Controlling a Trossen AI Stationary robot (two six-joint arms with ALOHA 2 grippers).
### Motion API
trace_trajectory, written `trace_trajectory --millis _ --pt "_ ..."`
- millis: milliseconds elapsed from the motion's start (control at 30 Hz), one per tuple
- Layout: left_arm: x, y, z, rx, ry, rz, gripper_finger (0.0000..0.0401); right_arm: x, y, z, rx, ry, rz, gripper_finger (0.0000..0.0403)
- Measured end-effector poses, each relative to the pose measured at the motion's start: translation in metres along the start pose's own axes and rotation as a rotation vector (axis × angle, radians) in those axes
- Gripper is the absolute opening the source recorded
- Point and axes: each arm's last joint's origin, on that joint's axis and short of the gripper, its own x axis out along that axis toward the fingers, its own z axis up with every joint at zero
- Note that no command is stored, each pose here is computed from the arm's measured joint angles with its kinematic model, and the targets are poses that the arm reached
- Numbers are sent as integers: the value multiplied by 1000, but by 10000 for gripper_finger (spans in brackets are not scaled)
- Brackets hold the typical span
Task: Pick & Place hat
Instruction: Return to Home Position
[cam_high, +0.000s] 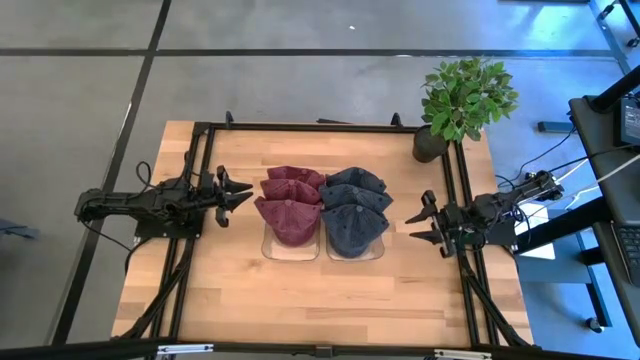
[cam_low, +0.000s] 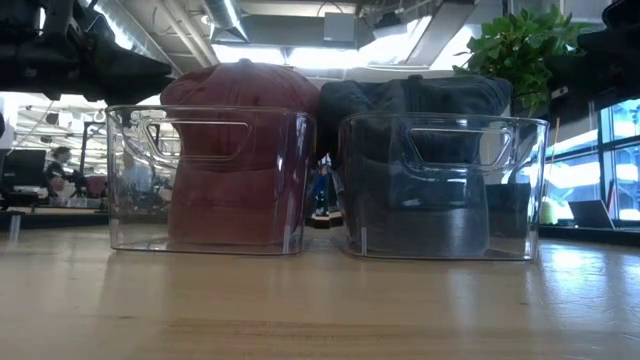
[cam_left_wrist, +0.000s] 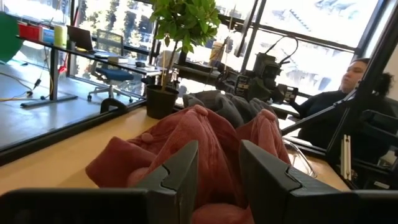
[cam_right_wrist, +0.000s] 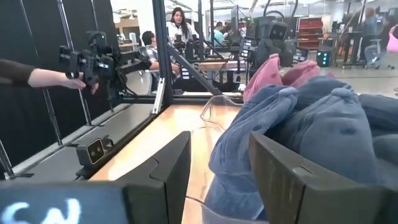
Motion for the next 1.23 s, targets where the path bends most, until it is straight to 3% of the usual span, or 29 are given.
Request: trace_trajectory --millis 133,267,1233 --pt "0 0 0 0 0 0 114 0 0 0 -27 0 1 163" --pt "0 0 0 0 0 0 114 0 0 0 -155 1 3 163" --pt "0 0 0 0 1 1 114 0 0 0 -155 2 2 163"
